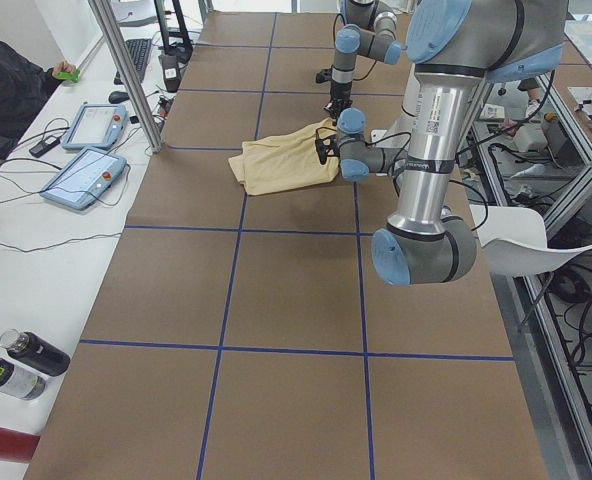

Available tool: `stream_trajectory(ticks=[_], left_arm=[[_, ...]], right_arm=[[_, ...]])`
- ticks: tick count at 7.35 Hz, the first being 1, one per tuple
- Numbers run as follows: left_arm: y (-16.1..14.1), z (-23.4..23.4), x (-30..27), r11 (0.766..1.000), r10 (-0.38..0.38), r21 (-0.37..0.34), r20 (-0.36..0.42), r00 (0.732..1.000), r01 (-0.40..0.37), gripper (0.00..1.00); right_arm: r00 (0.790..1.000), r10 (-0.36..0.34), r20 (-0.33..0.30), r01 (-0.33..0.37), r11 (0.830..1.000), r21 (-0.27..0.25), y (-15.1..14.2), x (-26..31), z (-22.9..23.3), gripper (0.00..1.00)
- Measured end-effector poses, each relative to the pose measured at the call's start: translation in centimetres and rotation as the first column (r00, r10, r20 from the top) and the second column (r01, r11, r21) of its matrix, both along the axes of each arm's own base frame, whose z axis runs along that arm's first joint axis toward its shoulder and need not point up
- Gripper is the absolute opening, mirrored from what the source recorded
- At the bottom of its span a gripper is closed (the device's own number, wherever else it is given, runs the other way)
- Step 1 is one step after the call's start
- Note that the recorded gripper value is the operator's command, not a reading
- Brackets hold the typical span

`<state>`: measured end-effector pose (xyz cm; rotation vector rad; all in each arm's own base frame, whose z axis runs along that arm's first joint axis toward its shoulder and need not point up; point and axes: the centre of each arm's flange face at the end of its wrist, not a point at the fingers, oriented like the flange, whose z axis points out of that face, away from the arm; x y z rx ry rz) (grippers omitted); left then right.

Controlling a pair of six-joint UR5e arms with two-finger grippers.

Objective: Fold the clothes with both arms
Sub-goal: 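Lift the near edge with both grippers and fold it over the shirt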

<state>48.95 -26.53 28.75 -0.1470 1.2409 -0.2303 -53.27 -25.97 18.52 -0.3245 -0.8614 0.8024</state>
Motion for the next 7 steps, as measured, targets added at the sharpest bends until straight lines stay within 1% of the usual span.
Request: stream_trajectory(ticks=[1,2,3,4,5,6,7], left_arm=[[0.8,-2.1,-1.4,1.0,0.021,0.008,-0.043,0.999,-0.021,0.0],[1.6,-4.1,-2.8,0.999,0.051,0.008,-0.068,0.996,-0.05,0.0],[2.1,-5.7,-3.9,0.997,0.079,-0.004,-0.06,0.995,-0.079,0.0],[1.7,-6.8,-4.5,0.997,0.081,-0.016,-0.042,0.996,-0.082,0.0],[0.1,-7.4,-4.5,0.998,0.061,-0.013,-0.025,0.998,-0.062,0.0],[-2.2,-7.4,-3.8,0.999,0.034,0.005,-0.002,0.999,-0.034,0.0],[-5.4,-7.1,-2.7,1.0,0.001,0.03,0.03,1.0,-0.002,0.0]], right_arm=[[1.0,-0.021,-0.002,0.021,1.0,0.011,2.2,1.6,-1.2,0.0],[0.999,-0.031,-0.005,0.031,0.999,0.017,3.5,2.9,-2.0,0.0],[0.999,-0.031,-0.01,0.031,0.999,0.02,3.7,3.7,-2.3,0.0],[1.0,-0.02,-0.017,0.02,0.999,0.025,3.2,4.0,-2.3,0.0],[1.0,0.004,-0.031,-0.003,0.999,0.049,2.1,3.8,-2.2,0.0],[0.998,0.039,-0.052,-0.034,0.995,0.093,0.3,3.1,-2.2,0.0],[0.995,0.075,-0.065,-0.066,0.99,0.127,-2.2,2.1,-2.6,0.0]])
